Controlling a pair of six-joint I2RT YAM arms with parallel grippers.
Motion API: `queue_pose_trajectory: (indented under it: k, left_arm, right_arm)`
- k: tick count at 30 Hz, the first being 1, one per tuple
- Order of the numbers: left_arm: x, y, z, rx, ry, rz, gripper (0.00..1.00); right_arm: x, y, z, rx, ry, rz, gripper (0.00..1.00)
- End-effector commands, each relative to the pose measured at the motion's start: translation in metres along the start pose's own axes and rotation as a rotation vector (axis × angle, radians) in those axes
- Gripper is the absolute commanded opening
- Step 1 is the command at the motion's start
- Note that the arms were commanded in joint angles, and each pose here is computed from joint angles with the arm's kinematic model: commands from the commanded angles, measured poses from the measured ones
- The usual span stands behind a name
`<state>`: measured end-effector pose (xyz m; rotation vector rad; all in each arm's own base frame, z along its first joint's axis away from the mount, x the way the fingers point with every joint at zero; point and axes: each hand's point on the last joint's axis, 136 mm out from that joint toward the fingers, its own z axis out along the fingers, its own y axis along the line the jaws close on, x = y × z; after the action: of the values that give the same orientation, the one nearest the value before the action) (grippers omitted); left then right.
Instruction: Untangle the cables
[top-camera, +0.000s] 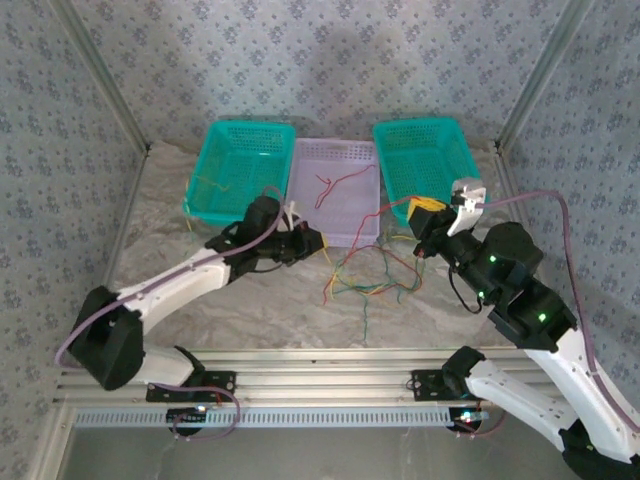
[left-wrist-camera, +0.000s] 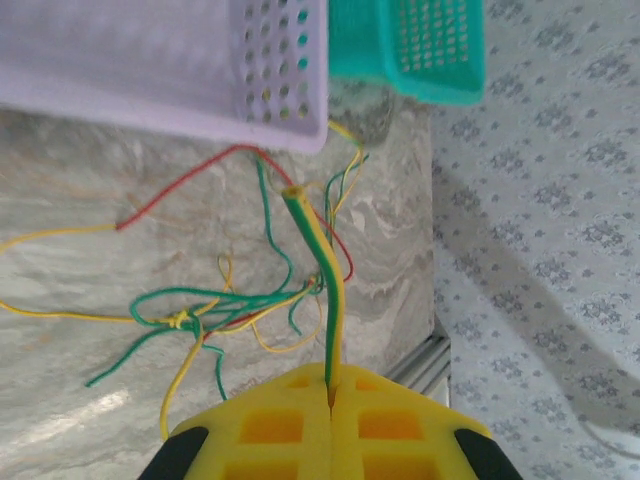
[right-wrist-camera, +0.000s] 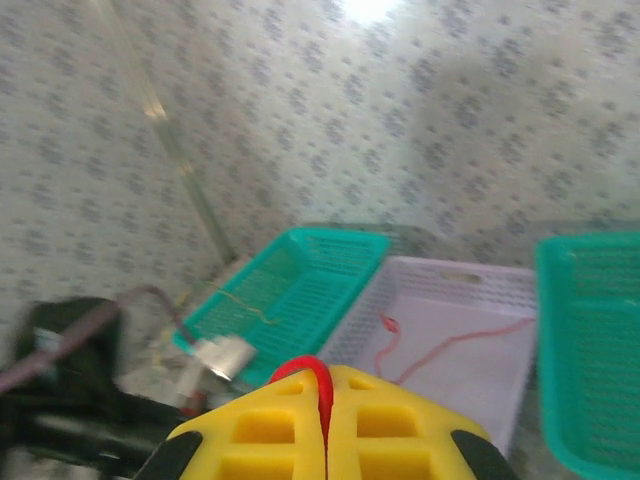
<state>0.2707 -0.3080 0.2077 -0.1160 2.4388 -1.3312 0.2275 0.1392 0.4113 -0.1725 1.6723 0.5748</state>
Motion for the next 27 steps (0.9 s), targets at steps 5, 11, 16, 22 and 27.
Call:
queue_pose_trajectory:
  k: [5,11,16,22,27]
  left_arm:
    - [-0.027,-0.013,-0.087,-0.108,-0.135,0.164,0.00]
    - [-0.029,-0.016,-0.140,-0.153,-0.192,0.212,0.00]
    - [-0.023,-0.015,-0.174,-0.210,-0.207,0.262,0.00]
    - [-0.019,-0.007,-0.195,-0.249,-0.234,0.281,0.00]
    - [-0.020,-0.017,-0.200,-0.211,-0.247,0.312,0.00]
  right_arm:
    - [0.026,-0.090,-0.007,0.459,0.045,-0.045,0.00]
    - [0.030,-0.128,-0.023,0.640,0.049,-0.002,0.00]
    - [0.024,-0.147,-0.040,0.754,0.007,0.038,0.00]
    - [0.008,-0.148,-0.046,0.766,-0.060,0.055,0.00]
    - [-0.009,-0.113,-0.013,0.540,-0.066,0.084,0.00]
